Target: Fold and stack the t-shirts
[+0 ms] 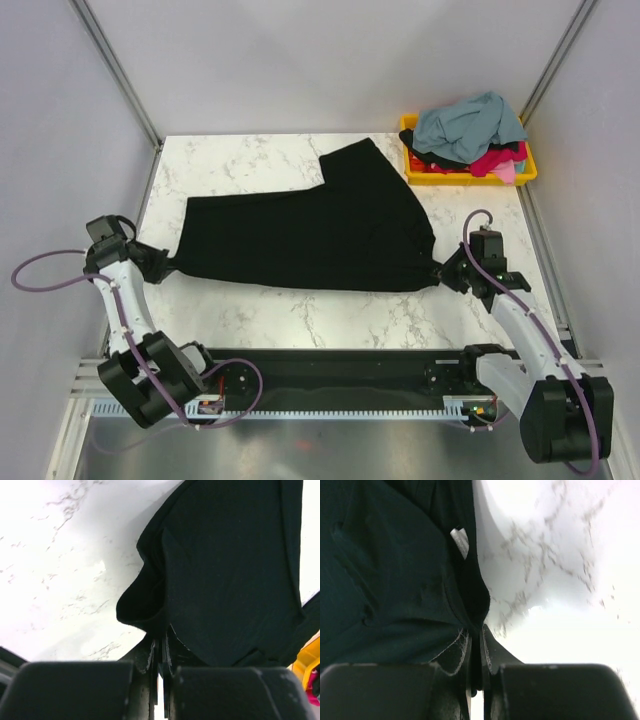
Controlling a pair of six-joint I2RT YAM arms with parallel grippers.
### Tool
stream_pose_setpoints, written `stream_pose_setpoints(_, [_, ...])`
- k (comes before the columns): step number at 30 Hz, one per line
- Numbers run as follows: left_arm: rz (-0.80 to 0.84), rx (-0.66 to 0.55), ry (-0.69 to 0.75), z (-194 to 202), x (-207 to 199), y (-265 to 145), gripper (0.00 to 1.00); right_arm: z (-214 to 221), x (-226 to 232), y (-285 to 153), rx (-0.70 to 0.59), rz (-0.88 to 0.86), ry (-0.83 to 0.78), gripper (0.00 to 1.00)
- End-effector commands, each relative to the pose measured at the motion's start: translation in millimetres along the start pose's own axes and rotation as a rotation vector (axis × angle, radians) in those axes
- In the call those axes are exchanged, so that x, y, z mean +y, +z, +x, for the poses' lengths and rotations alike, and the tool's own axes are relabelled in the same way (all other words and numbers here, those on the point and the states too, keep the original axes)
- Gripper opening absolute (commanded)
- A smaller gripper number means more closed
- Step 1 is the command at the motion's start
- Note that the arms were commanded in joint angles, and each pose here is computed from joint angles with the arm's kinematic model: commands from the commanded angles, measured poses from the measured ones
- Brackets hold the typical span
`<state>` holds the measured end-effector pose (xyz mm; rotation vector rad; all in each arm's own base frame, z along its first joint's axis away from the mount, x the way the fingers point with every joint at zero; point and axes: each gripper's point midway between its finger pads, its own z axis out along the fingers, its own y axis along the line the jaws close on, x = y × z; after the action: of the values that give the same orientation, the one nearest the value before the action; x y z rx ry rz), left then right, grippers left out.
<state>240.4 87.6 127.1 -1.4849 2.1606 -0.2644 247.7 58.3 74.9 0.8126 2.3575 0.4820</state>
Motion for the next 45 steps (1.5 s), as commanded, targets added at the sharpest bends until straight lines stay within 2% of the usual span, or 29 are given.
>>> stream_pose_setpoints(1, [0.003, 0.011, 0.017, 6, 15, -10, 0.04, 10, -15, -9, 0.001, 0.04, 0.069, 0.0])
stream_pose_setpoints(3, [0.007, 0.004, 0.014, 5, 21, -15, 0.17, 9, -15, -17, -0.031, 0.033, 0.088, 0.01])
stream_pose_setpoints(4, [0.01, 0.018, 0.012, 8, 22, -18, 0.5, 13, -20, -21, -0.024, 0.053, 0.097, 0.27])
stream_pose_setpoints(6, [0.004, 0.017, 0.021, 9, 24, -22, 0.78, 10, -22, -28, -0.065, 0.055, 0.112, 0.59])
stream_pose_setpoints(7, [-0.002, 0.013, 0.015, 10, 25, -26, 0.95, 10, -26, -32, -0.072, 0.072, 0.12, 0.86])
stream_pose_setpoints(8, [0.001, 0.01, 0.007, 10, 24, -27, 1.0, 8, -26, -36, -0.087, 0.076, 0.121, 0.94])
stream_pose_setpoints(9, [0.014, 0.005, 0.006, 10, 22, -29, 1.0, 3, -27, -40, -0.117, 0.084, 0.12, 0.98])
stream_pose_setpoints(14, [0.049, -0.043, 0.025, -9, 4, -43, 1.0, -32, -3, -69, -0.23, 0.034, 0.08, 0.98])
stream_pose_setpoints(16, [0.053, -0.072, 0.028, -22, -3, -48, 1.0, -56, 31, -78, -0.275, -0.076, 0.039, 0.97])
stream_pose_setpoints(19, [0.086, -0.131, 0.062, -39, -20, -53, 0.99, -97, 82, -78, -0.305, -0.141, -0.071, 0.96])
stream_pose_setpoints(20, [0.108, -0.124, 0.101, -37, -31, -50, 0.99, -92, 94, -50, -0.223, -0.088, -0.161, 0.96])
stream_pose_setpoints(21, [0.135, -0.164, 0.134, -45, -44, -51, 0.98, -116, 132, -60, -0.268, -0.119, -0.219, 0.96])
stream_pose_setpoints(22, [0.139, -0.169, 0.159, -46, -50, -48, 0.99, -125, 148, -52, -0.274, -0.088, -0.27, 0.96])
stream_pose_setpoints(23, [0.151, -0.171, 0.188, -47, -57, -46, 0.98, -114, 160, -11, -0.187, -0.02, -0.37, 0.96])
stream_pose_setpoints(24, [0.156, -0.139, 0.219, -43, -65, -36, 0.98, -118, 175, 1, -0.174, -0.009, -0.408, 0.97])
stream_pose_setpoints(25, [0.178, -0.123, 0.241, -43, -74, -34, 0.98, -143, 216, -6, -0.225, -0.059, -0.432, 0.97])
stream_pose_setpoints(26, [0.189, -0.104, 0.278, -40, -80, -30, 0.98, -138, 218, 41, -0.164, 0.006, -0.469, 0.97])
stream_pose_setpoints(27, [0.176, -0.074, 0.294, -39, -83, -19, 0.97, -166, 254, 34, -0.227, -0.033, -0.493, 0.97])
stream_pose_setpoints(28, [0.165, -0.063, 0.308, -38, -85, -13, 0.97, -175, 266, 48, -0.237, -0.027, -0.51, 0.97])
stream_pose_setpoints(29, [0.167, -0.04, 0.332, -30, -90, -7, 0.96, -170, 259, 103, -0.189, 0.041, -0.538, 0.97])
stream_pose_setpoints(30, [0.167, -0.017, 0.343, -22, -90, 0, 0.96, -198, 293, 95, -0.274, -0.007, -0.558, 0.97])
stream_pose_setpoints(31, [0.176, -0.011, 0.354, -18, -94, 8, 0.95, -206, 301, 109, -0.294, -0.007, -0.575, 0.97])
stream_pose_setpoints(32, [0.196, 0.004, 0.375, -7, -100, 12, 0.95, -197, 291, 160, -0.258, 0.032, -0.604, 0.97])
stream_pose_setpoints(33, [0.19, 0.027, 0.385, 4, -96, 19, 0.95, -218, 316, 155, -0.348, -0.02, -0.593, 0.97])
stream_pose_setpoints(35, [0.21, 0.018, 0.404, 12, -101, 29, 0.94, -218, 318, 190, -0.381, -0.032, -0.617, 0.98])
stream_pose_setpoints(36, [0.212, 0.053, 0.422, 29, -98, 35, 0.93, -226, 318, 206, -0.451, -0.03, -0.6, 0.98])
stream_pose_setpoints(39, [0.251, 0.115, 0.45, 47, -108, 38, 0.89, -241, 322, 226, -0.559, -0.028, -0.576, 0.98])
stream_pose_setpoints(41, [0.252, 0.103, 0.491, 49, -110, 36, 0.89, -240, 309, 255, -0.569, 0.007, -0.582, 0.98])
stream_pose_setpoints(45, [0.251, 0.085, 0.518, 55, -105, 31, 0.89, -242, 300, 278, -0.585, -0.026, -0.538, 0.98])
